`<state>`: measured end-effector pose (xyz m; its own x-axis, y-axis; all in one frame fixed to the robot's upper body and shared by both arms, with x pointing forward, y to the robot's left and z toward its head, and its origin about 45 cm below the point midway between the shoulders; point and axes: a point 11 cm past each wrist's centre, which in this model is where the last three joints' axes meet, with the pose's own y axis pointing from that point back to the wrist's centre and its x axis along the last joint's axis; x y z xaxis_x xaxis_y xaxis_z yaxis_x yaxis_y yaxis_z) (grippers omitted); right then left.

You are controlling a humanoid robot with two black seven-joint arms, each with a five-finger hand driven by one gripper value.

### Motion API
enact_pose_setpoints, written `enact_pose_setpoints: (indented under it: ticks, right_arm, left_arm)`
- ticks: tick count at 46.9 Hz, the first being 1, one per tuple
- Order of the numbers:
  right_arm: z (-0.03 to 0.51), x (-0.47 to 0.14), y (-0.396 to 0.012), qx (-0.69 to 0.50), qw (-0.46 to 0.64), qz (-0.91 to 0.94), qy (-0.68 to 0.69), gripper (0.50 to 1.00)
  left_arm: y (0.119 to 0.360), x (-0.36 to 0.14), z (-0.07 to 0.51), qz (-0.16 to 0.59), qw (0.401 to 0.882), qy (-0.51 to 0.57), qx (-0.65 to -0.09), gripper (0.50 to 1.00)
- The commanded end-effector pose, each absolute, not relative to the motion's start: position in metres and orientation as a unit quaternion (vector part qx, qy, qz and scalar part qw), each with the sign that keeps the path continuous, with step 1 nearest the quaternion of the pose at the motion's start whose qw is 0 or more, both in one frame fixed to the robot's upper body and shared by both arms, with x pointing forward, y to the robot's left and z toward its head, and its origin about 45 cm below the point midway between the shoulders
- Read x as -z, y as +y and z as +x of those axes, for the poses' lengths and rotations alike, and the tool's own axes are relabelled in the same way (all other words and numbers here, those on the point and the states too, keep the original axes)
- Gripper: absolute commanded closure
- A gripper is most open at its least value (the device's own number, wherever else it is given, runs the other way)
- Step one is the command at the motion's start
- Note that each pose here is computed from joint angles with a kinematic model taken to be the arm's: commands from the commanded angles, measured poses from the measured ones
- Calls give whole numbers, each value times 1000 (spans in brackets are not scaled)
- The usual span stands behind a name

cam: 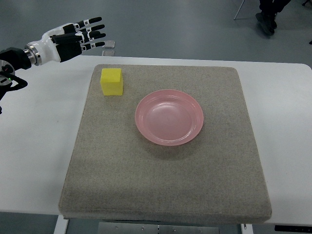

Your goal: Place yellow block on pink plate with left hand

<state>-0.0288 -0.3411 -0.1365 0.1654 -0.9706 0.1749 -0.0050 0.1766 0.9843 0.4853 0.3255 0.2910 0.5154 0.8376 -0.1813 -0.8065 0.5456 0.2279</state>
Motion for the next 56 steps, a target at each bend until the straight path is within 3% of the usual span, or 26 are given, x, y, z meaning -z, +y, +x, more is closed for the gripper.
enact_pose_setpoints:
  ticks: [1, 13, 25, 37, 56]
  right_arm:
    - [-29, 137, -341, 413, 585, 491, -497, 576]
    - [-29, 137, -341, 413, 585, 491, -497, 576]
    - [-29, 137, -341, 413, 585, 491, -497, 576]
    - [-29, 137, -341, 413, 585, 491, -497, 576]
    - [-29, 137, -341, 413, 585, 491, -497, 576]
  left_arm:
    - [325, -290, 486, 114, 872, 83, -468, 506]
    - [312, -293, 488, 254, 870, -67, -418, 506]
    - [303, -294, 492, 366, 836, -168, -373, 506]
    - [270, -279, 493, 422, 816, -227, -322, 508]
    - [253, -265, 495, 471, 780, -290, -291, 506]
